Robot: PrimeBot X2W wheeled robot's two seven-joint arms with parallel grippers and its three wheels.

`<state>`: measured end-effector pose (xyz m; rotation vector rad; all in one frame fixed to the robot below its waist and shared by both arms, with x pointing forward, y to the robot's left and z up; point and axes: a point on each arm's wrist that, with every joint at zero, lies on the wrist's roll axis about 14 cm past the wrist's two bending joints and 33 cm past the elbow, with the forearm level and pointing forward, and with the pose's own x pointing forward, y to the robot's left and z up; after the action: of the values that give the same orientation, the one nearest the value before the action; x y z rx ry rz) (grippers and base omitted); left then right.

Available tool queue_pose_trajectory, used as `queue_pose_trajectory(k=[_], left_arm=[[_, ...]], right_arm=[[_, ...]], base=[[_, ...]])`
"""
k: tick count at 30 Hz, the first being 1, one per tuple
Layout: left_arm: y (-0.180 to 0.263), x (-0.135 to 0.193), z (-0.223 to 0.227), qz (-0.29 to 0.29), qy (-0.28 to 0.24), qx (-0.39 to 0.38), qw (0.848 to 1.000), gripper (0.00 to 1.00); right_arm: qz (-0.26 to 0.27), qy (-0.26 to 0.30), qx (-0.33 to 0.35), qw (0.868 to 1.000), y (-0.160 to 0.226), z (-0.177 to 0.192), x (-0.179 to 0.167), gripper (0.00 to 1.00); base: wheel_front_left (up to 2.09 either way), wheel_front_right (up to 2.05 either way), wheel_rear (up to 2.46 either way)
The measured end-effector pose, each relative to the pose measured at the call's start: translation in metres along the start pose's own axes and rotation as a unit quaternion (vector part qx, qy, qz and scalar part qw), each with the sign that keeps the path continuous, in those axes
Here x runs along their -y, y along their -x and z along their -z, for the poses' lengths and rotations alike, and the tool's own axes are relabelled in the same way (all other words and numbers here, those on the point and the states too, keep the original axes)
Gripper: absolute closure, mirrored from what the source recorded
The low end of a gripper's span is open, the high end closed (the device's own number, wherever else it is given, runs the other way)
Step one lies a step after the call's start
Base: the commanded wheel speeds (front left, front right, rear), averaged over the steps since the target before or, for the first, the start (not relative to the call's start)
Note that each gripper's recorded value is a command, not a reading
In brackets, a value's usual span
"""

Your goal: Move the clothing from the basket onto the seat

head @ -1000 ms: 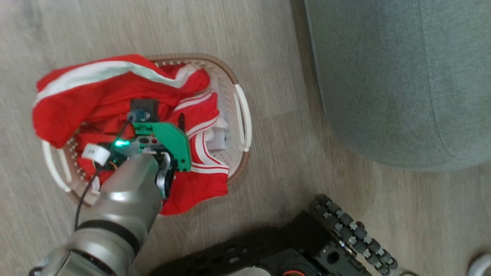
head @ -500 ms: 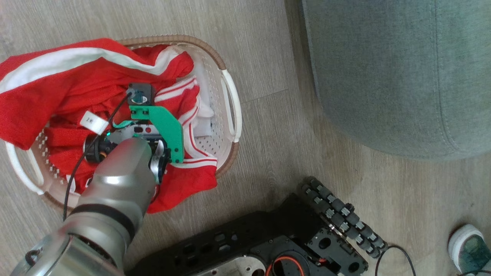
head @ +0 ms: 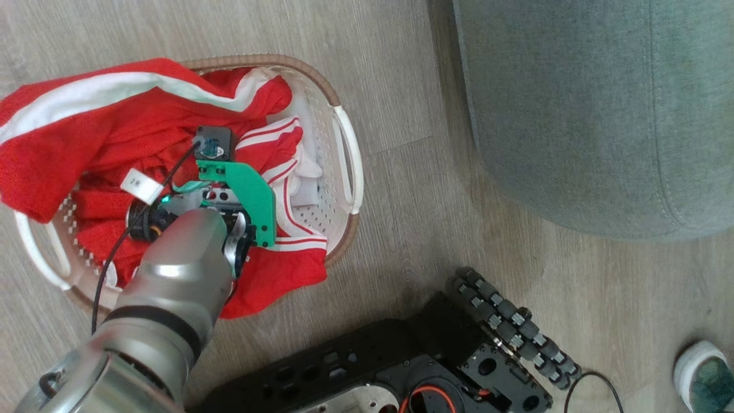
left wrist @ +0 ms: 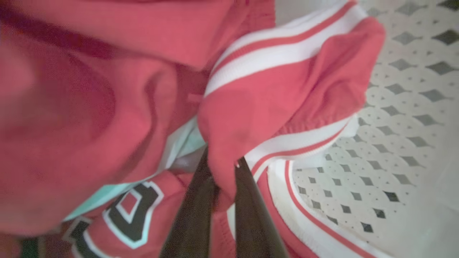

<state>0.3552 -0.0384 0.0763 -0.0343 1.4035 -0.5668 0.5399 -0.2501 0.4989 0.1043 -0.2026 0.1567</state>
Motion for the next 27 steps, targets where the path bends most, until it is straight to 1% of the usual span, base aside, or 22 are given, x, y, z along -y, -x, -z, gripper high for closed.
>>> queue_pose_trajectory(k=[5, 9, 13, 14, 20, 27], left_arm=[[0.011, -0.001, -0.015, -0.001, 0.004, 0.030, 1.000, 1.00], [0.029, 0.003, -0.033, 0.002, 0.008, 0.073, 0.997, 1.00], [0.052, 0.011, -0.041, 0.011, 0.007, 0.110, 0.994, 1.00], [0.052, 0.011, -0.041, 0.011, 0.007, 0.110, 0.994, 1.00], [0.095, 0.027, -0.058, 0.025, -0.012, 0.177, 0.984, 1.00], [0.144, 0.034, -0.055, 0.019, -0.032, 0.233, 0.972, 1.00]], right_arm=[[-0.004, -0.005, 0.012, 1.000, -0.001, -0.011, -0.005, 0.00], [-0.013, -0.004, 0.030, 0.999, -0.001, -0.030, -0.012, 0.00], [-0.020, -0.002, 0.053, 0.998, 0.002, -0.056, -0.018, 0.00], [-0.020, -0.002, 0.053, 0.998, 0.002, -0.056, -0.018, 0.00], [-0.025, -0.008, 0.049, 0.998, 0.021, -0.073, -0.028, 0.00], [-0.035, -0.020, 0.071, 0.997, 0.040, -0.104, -0.045, 0.00]], base=[[0.00, 0.00, 0.00], [0.00, 0.00, 0.00], [0.00, 0.00, 0.00], [0.00, 0.00, 0.00], [0.00, 0.00, 0.00], [0.00, 0.00, 0.00]])
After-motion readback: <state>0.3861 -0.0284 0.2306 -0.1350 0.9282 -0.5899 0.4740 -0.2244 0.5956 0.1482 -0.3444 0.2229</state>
